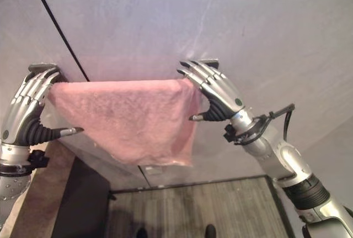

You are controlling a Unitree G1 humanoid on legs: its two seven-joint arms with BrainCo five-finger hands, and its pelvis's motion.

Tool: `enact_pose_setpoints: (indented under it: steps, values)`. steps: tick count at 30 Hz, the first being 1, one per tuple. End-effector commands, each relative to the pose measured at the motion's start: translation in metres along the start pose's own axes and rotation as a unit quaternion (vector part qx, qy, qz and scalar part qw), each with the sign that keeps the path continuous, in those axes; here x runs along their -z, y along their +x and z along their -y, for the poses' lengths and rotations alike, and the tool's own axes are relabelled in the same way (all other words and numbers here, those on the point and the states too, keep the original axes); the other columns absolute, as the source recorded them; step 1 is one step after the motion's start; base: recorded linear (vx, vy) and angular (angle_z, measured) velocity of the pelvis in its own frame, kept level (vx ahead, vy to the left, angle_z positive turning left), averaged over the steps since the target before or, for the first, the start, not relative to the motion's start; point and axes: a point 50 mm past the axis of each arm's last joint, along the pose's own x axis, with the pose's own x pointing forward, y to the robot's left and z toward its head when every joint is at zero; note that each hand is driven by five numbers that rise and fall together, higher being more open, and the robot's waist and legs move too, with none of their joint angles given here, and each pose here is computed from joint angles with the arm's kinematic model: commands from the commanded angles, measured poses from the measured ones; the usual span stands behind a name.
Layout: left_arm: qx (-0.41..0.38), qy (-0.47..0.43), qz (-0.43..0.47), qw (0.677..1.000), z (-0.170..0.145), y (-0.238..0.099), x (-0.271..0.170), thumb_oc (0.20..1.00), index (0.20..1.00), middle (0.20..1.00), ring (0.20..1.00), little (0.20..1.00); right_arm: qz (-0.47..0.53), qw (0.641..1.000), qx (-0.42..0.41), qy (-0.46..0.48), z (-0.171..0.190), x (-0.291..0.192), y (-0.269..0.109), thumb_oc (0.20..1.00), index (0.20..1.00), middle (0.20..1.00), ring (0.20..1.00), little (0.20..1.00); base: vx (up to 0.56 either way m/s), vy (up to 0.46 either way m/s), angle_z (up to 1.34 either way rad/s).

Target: Put brush and paste in cup on sink, flatten towel.

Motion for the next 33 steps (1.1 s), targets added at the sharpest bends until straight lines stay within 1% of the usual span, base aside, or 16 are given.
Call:
enact_pose_setpoints:
  steps: [1, 7, 12, 14, 17, 18, 20, 21, 22, 26, 28, 29, 30, 31, 32, 33]
  values:
    - [-0.025, 0.036, -0.043, 0.998, -0.006, 0.009, 0.019, 1.0, 1.0, 1.0, 1.0, 1.0, 0.038, 0.993, 0.11, 0.005, 0.037, -0.009, 0.025, 1.0, 1.0, 1.0, 1.0, 1.0, 0.0, 0.0, 0.0]
    - [-0.131, 0.033, -0.056, 0.989, -0.024, 0.013, 0.018, 1.0, 1.0, 1.0, 1.0, 1.0, 0.02, 0.983, 0.183, 0.012, 0.056, -0.007, 0.013, 1.0, 1.0, 1.0, 1.0, 1.0, 0.01, -0.001, -0.05]
    - [-0.185, -0.078, -0.153, 0.968, -0.009, -0.024, 0.02, 1.0, 1.0, 1.0, 1.0, 1.0, -0.084, 0.966, 0.237, 0.066, 0.048, 0.009, -0.039, 1.0, 1.0, 1.0, 1.0, 1.0, 0.01, 0.001, -0.06]
    - [-0.185, -0.092, -0.163, 0.965, -0.007, -0.03, 0.019, 1.0, 1.0, 1.0, 1.0, 1.0, -0.096, 0.964, 0.237, 0.072, 0.047, 0.009, -0.047, 1.0, 1.0, 1.0, 1.0, 1.0, 0.0, 0.0, 0.0]
    - [-0.173, -0.213, -0.24, 0.931, 0.019, -0.061, 0.012, 1.0, 1.0, 1.0, 1.0, 1.0, -0.214, 0.938, 0.237, 0.132, 0.027, 0.023, -0.099, 1.0, 1.0, 1.0, 1.0, 1.0, -0.02, -0.007, 0.05]
    - [-0.171, -0.215, -0.24, 0.931, 0.02, -0.062, 0.012, 1.0, 1.0, 1.0, 1.0, 1.0, -0.215, 0.939, 0.235, 0.132, 0.027, 0.023, -0.1, 1.0, 1.0, 1.0, 1.0, 1.0, -0.06, -0.023, 0.09]
    - [-0.13, -0.248, -0.257, 0.925, 0.033, -0.07, 0.009, 1.0, 1.0, 1.0, 1.0, 1.0, -0.271, 0.924, 0.211, 0.167, 0.013, 0.031, -0.121, 1.0, 1.0, 1.0, 1.0, 1.0, -0.04, -0.027, 0.15]
    - [-0.088, -0.313, -0.291, 0.9, 0.058, -0.079, 0.005, 1.0, 1.0, 1.0, 1.0, 1.0, -0.349, 0.896, 0.186, 0.203, -0.011, 0.041, -0.146, 1.0, 1.0, 1.0, 1.0, 1.0, -0.03, -0.023, 0.16]
    - [-0.087, -0.314, -0.291, 0.9, 0.058, -0.079, 0.005, 1.0, 1.0, 1.0, 1.0, 1.0, -0.35, 0.896, 0.186, 0.203, -0.011, 0.041, -0.146, 1.0, 1.0, 1.0, 1.0, 1.0, -0.06, -0.033, 0.16]
    - [0.005, -0.423, -0.381, 0.822, 0.116, -0.109, -0.001, 1.0, 1.0, 1.0, 1.0, 1.0, -0.471, 0.843, 0.115, 0.232, -0.064, 0.058, -0.185, 1.0, 1.0, 1.0, 1.0, 1.0, -0.03, -0.016, 0.16]
    - [0.029, -0.432, -0.4, 0.808, 0.127, -0.116, -0.001, 1.0, 1.0, 1.0, 1.0, 1.0, -0.493, 0.832, 0.099, 0.237, -0.075, 0.062, -0.192, 1.0, 1.0, 1.0, 1.0, 1.0, -0.03, -0.007, 0.13]
    - [0.081, -0.449, -0.453, 0.766, 0.152, -0.137, -0.002, 1.0, 1.0, 1.0, 1.0, 1.0, -0.556, 0.792, 0.026, 0.253, -0.108, 0.065, -0.216, 1.0, 1.0, 1.0, 1.0, 1.0, -0.04, -0.008, 0.15]
    - [0.098, -0.449, -0.471, 0.753, 0.161, -0.144, -0.003, 1.0, 1.0, 1.0, 1.0, 1.0, -0.579, 0.77, 0.012, 0.269, -0.12, 0.064, -0.223, 1.0, 1.0, 1.0, 1.0, 1.0, -0.05, -0.013, 0.17]
    - [0.106, -0.456, -0.518, 0.716, 0.174, -0.162, -0.002, 1.0, 1.0, 1.0, 1.0, 1.0, -0.619, 0.727, -0.025, 0.295, -0.143, 0.062, -0.24, 1.0, 1.0, 1.0, 1.0, 1.0, -0.03, -0.015, 0.15]
    - [0.135, -0.441, -0.538, 0.705, 0.183, -0.172, 0.0, 1.0, 1.0, 1.0, 1.0, 1.0, -0.656, 0.678, -0.068, 0.323, -0.165, 0.056, -0.256, 1.0, 1.0, 1.0, 1.0, 1.0, -0.02, -0.013, 0.15]
    - [0.135, -0.441, -0.538, 0.705, 0.183, -0.171, 0.0, 1.0, 1.0, 1.0, 1.0, 1.0, -0.656, 0.679, -0.068, 0.323, -0.165, 0.056, -0.255, 1.0, 1.0, 1.0, 1.0, 1.0, 0.0, -0.015, 0.12]
